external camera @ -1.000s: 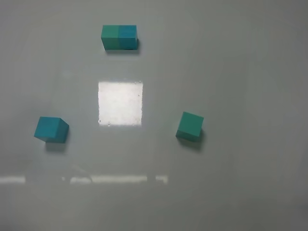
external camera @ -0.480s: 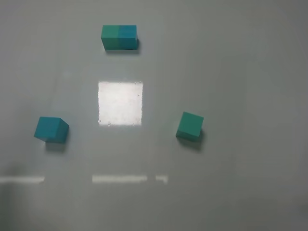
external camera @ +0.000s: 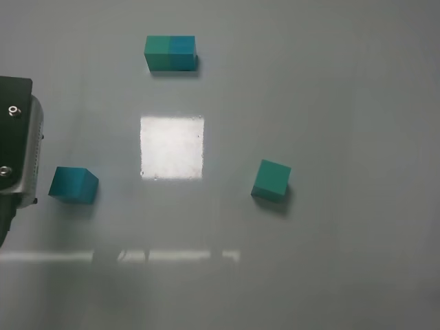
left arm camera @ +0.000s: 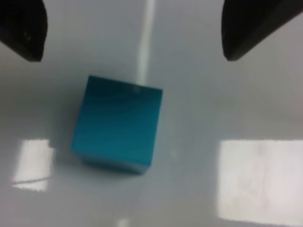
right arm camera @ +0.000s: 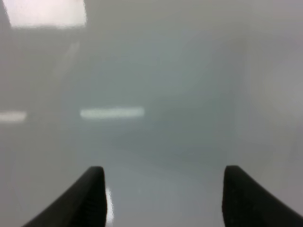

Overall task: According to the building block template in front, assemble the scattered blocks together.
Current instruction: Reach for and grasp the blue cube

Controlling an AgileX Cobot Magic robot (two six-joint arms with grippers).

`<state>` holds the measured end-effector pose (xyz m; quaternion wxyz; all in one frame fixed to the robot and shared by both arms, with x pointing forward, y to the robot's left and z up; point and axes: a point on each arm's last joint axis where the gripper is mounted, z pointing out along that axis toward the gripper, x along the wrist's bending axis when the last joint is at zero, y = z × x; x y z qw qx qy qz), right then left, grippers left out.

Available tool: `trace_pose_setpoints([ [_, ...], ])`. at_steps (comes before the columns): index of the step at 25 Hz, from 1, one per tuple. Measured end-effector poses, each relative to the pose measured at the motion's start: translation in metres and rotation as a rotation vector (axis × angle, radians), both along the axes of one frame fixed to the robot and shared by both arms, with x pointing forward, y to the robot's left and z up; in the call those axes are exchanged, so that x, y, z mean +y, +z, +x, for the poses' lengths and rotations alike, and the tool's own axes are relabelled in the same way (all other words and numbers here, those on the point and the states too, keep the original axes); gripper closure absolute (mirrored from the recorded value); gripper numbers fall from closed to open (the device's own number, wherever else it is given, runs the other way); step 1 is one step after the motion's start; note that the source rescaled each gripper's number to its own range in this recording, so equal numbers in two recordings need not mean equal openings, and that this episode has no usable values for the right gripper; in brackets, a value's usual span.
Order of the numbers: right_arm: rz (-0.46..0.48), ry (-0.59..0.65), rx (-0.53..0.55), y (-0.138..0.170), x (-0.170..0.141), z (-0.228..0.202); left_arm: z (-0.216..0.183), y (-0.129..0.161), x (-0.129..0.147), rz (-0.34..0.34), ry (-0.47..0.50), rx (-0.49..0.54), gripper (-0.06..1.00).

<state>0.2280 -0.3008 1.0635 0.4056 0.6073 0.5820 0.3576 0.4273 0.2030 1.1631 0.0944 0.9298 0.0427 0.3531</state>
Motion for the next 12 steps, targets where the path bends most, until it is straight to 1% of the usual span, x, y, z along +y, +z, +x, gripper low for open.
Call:
trace_pose_setpoints([
  [5,0.000,0.000,0.000,0.000,0.000,0.000,0.015,-0.011,-0.013,0.029,-0.018,0.039,-0.05],
  [12,0.000,0.000,0.000,0.000,0.000,0.000,0.023,-0.020,-0.018,0.062,-0.025,0.063,-0.05],
])
